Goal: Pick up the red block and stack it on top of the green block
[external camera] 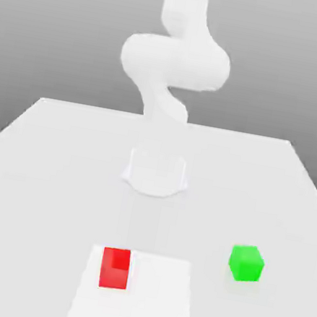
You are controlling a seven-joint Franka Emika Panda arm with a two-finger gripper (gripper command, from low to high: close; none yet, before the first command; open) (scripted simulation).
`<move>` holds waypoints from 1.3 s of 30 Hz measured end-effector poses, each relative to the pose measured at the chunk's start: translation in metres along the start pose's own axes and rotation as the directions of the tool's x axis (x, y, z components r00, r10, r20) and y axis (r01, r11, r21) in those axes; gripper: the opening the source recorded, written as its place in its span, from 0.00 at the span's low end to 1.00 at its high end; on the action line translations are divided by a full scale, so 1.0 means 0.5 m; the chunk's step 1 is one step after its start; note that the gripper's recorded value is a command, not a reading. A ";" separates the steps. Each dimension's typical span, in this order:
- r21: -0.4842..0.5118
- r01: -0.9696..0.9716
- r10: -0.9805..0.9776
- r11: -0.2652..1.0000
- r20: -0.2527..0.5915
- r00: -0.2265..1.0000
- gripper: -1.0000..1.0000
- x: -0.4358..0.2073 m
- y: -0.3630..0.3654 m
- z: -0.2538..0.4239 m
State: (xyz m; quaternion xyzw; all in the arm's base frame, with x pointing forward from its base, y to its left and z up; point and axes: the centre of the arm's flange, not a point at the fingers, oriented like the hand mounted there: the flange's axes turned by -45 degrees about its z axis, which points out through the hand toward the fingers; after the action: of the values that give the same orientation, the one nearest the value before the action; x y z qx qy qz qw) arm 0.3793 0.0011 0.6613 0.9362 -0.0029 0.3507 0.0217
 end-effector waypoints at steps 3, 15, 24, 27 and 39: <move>-0.042 0.036 -0.031 0.998 0.120 0.992 0.50 -0.043 0.002 0.160; 0.014 0.093 -0.086 0.996 0.541 0.836 0.50 -0.413 0.057 0.611; 0.098 0.052 -0.103 0.994 0.646 0.756 0.50 -0.625 0.051 0.738; 0.099 0.054 -0.105 0.994 0.649 0.754 0.50 -0.661 0.049 0.773; 0.098 0.052 -0.103 0.994 0.647 0.756 0.00 -0.633 0.051 0.745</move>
State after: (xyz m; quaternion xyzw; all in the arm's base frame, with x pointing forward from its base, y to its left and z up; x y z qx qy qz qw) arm 0.3849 -0.0432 0.1738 0.9991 0.0415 0.0025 -0.0008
